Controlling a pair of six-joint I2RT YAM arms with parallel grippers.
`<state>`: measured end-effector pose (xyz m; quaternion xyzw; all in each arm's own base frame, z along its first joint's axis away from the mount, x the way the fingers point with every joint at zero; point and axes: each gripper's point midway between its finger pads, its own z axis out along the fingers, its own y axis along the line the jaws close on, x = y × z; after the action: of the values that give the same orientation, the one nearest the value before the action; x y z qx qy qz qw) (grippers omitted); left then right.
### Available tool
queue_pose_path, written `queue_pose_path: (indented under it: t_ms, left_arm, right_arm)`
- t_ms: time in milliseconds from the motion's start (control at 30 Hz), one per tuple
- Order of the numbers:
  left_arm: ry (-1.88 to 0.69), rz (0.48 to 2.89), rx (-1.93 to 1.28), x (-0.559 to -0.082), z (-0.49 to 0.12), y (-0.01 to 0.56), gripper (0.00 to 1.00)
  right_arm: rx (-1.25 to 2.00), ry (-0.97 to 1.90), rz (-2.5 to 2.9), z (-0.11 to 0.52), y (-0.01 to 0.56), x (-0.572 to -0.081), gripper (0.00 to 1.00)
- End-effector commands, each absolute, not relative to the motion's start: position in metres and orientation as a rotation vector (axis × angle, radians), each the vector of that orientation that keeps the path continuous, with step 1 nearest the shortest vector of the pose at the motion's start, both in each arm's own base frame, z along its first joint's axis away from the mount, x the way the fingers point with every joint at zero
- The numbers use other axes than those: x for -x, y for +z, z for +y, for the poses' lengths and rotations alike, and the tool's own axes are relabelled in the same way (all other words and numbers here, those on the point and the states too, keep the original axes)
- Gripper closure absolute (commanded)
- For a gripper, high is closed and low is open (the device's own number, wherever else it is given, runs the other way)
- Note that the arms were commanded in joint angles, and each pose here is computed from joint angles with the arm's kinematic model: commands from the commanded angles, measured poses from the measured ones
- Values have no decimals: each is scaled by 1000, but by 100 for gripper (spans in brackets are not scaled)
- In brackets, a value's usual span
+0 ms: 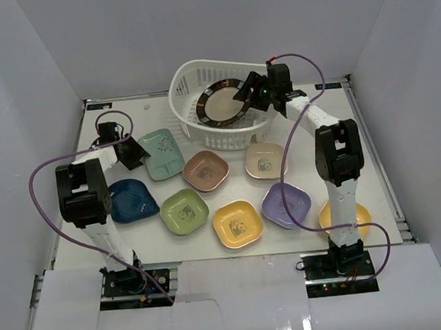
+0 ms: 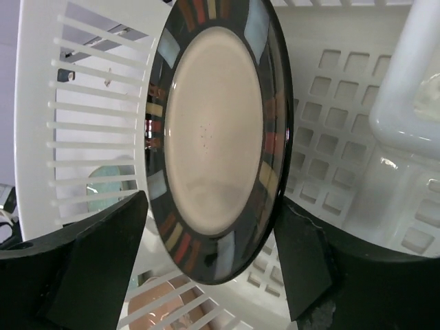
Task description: Place the plates into the plastic bin on the countertop
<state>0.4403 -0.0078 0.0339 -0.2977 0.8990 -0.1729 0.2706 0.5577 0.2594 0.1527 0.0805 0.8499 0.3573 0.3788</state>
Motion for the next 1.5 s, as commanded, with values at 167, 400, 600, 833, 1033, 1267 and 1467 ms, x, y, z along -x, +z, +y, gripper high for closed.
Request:
queue_pose_path:
  t_ms: [167, 400, 600, 833, 1033, 1267, 1467]
  left_arm:
    - [-539, 2374, 827, -452, -11, 32, 72]
    - [-571, 2308, 872, -452, 3, 43, 100]
    - [-655, 2169, 836, -451, 2, 97, 100]
    - [-768, 1979, 729, -437, -11, 185, 100]
    - [-761, 1783, 599, -410, -15, 275, 100]
    - [-831, 1748, 415, -375, -44, 310, 100]
    - [-978, 1789, 258, -370, -97, 315, 100]
  right_arm:
    - [-30, 902, 1928, 265, 266, -547, 3]
    - [67, 834, 1952, 263, 270, -524, 10]
    - [137, 834, 2035, 267, 244, -511, 10]
    - [173, 846, 2005, 272, 250, -504, 4]
    - [376, 926, 1923, 303, 289, -459, 2]
    - [646, 1077, 1804, 364, 328, -380, 8]
    - [711, 1112, 1769, 398, 339, -359, 8]
